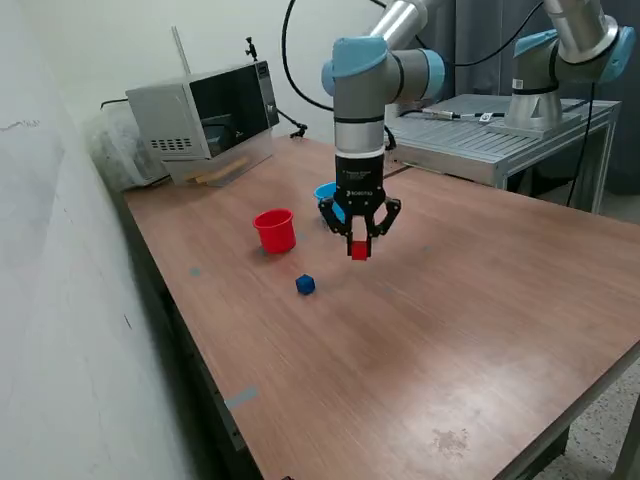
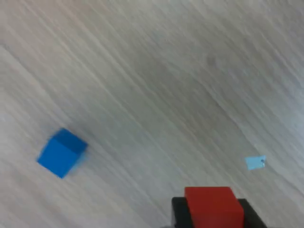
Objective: Place red objects in the red bin, and blue objects in the blue bin.
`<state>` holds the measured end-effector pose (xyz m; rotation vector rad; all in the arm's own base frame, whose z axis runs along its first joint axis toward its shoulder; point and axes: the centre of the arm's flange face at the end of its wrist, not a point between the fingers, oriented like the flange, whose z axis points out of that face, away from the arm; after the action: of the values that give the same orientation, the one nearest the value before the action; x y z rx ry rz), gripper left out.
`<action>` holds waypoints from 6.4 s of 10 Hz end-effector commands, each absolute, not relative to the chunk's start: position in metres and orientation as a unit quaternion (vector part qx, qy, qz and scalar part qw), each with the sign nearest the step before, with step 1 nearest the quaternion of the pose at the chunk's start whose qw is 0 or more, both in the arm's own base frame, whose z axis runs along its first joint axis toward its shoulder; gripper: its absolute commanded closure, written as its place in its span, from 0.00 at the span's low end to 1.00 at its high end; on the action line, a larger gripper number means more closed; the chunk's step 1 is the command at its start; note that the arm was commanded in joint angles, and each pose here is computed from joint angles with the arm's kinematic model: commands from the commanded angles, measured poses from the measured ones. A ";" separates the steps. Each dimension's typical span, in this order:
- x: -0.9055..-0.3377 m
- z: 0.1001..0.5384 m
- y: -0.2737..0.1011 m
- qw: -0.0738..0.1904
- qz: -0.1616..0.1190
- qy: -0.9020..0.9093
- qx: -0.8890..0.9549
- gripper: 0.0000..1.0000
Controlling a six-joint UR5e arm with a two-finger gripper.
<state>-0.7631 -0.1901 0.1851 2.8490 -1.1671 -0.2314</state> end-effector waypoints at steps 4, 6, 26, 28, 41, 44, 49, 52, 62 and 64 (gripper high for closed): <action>-0.817 0.216 -0.018 0.030 -0.117 -0.528 0.841 1.00; -0.850 0.209 0.051 0.016 -0.142 -0.585 0.798 1.00; -0.785 0.215 0.050 -0.041 -0.082 -0.622 0.777 1.00; -0.784 0.212 0.042 -0.042 -0.080 -0.619 0.780 1.00; -0.790 0.207 0.041 -0.011 -0.067 -0.598 0.799 1.00; -0.797 0.211 0.044 -0.008 -0.075 -0.593 0.802 1.00; -0.812 0.202 0.047 -0.005 -0.080 -0.592 0.802 1.00; -0.813 0.201 0.052 -0.005 -0.081 -0.595 0.800 1.00; -0.809 0.197 0.076 -0.010 -0.078 -0.603 0.794 0.00; -0.808 0.197 0.077 -0.014 -0.079 -0.605 0.792 0.00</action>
<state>-0.8088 0.0760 0.1976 2.5095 -1.9096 -0.2478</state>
